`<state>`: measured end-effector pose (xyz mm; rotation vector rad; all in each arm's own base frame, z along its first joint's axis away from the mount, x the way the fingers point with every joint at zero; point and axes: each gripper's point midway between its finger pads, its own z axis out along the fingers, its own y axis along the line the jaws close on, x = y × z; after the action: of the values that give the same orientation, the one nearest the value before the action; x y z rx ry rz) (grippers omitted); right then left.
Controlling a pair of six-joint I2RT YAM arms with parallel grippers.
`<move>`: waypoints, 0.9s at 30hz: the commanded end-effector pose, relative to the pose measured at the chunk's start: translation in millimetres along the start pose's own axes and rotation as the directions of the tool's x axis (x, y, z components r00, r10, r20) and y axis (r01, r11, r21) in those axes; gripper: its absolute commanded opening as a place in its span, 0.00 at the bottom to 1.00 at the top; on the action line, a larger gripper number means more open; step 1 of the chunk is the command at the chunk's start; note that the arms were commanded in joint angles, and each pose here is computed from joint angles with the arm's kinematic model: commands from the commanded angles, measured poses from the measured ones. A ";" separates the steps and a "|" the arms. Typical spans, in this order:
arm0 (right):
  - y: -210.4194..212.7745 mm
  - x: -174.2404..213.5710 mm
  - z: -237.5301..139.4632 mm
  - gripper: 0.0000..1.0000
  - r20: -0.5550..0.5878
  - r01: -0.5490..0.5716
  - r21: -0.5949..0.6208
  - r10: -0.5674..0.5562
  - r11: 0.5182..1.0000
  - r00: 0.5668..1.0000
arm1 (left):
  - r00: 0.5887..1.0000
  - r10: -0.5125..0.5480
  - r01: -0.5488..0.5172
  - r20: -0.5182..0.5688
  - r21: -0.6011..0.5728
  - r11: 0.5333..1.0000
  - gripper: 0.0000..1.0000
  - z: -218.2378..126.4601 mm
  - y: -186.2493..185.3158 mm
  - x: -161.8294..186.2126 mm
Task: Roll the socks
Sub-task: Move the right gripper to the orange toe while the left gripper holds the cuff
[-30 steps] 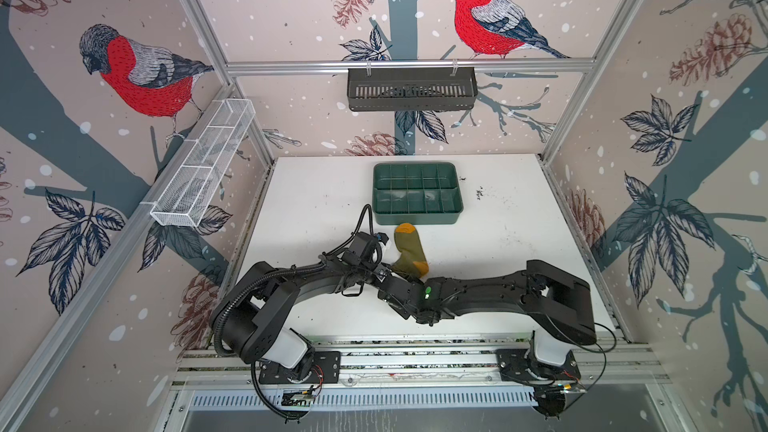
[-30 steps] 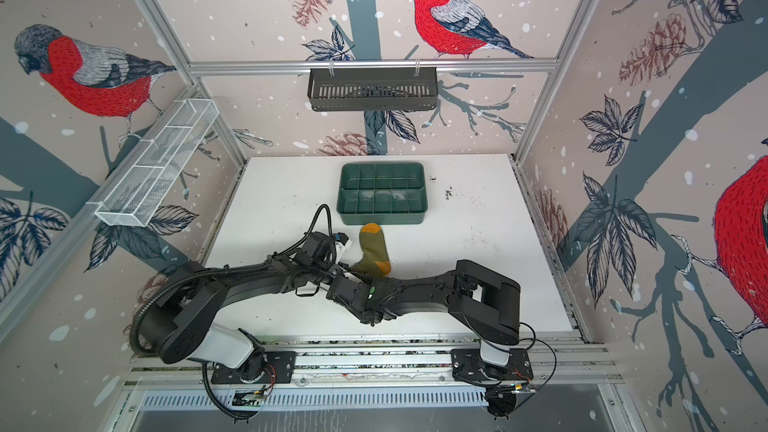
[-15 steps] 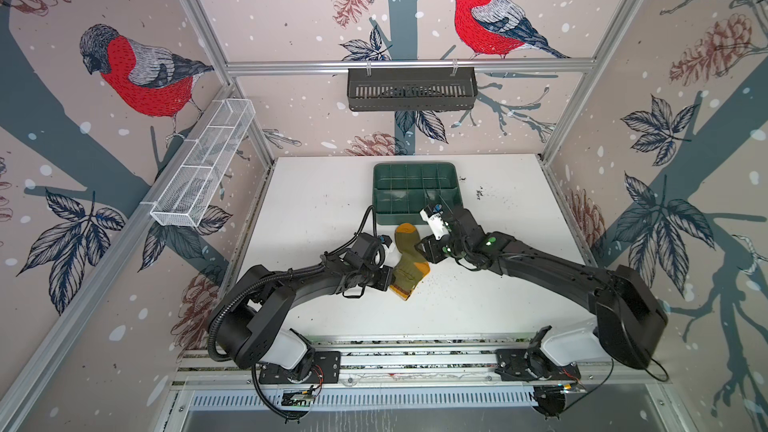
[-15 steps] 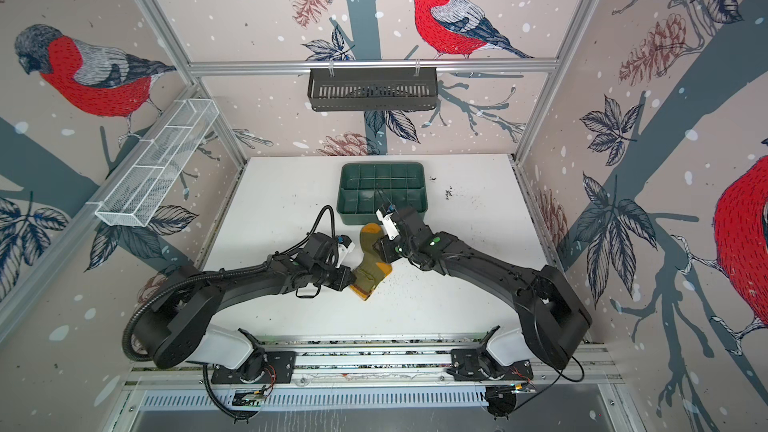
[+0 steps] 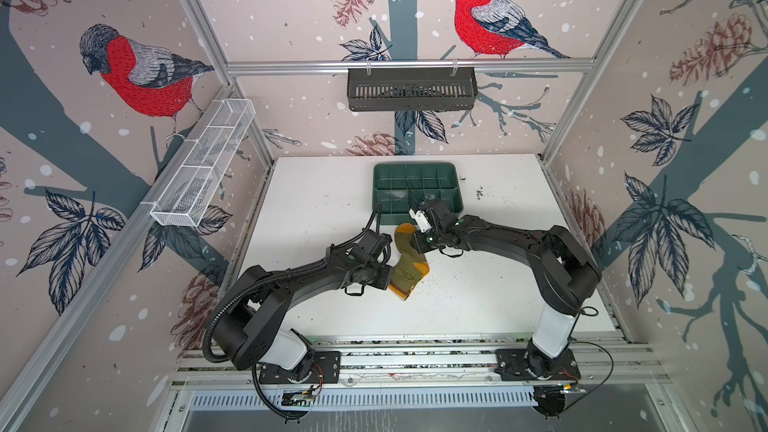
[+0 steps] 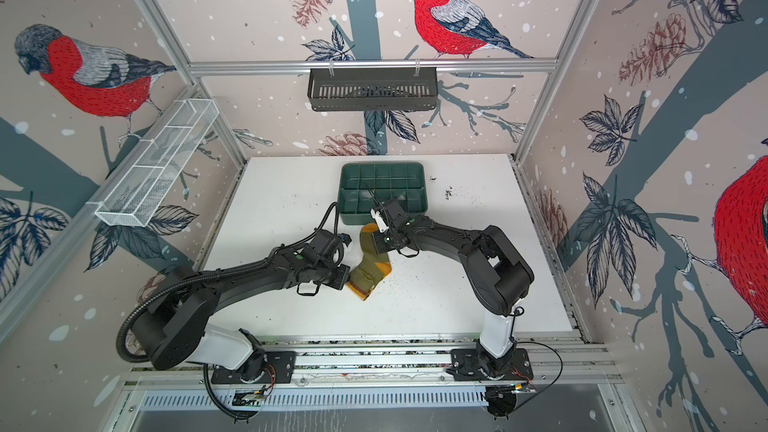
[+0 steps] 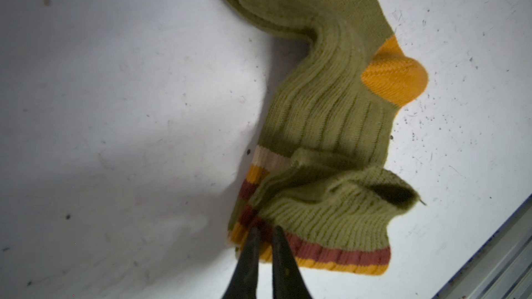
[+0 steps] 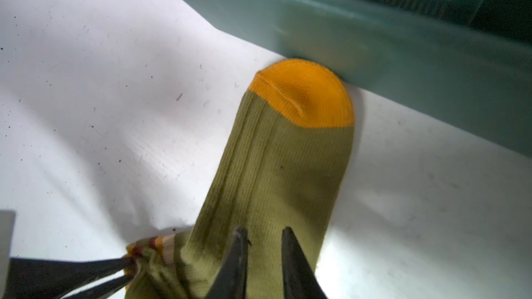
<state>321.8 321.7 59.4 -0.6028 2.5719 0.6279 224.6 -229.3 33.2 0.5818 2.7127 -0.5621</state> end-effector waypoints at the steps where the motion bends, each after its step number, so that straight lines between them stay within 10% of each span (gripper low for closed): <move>1: -2.1 -12.1 7.3 0.20 0.035 0.009 0.013 -0.010 1.000 0.999 | 1.000 0.010 -0.010 -0.008 -0.004 1.000 0.13 0.7 -2.4 1.2; 27: -31.7 -18.4 30.7 0.17 0.021 0.007 0.079 -0.009 0.997 1.000 | 0.997 0.016 -0.026 0.070 0.150 0.988 0.14 -10.1 -51.9 -9.0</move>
<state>358.1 317.5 32.8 -0.5639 2.5722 0.5381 204.8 -259.4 57.9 0.6279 2.6466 -0.7027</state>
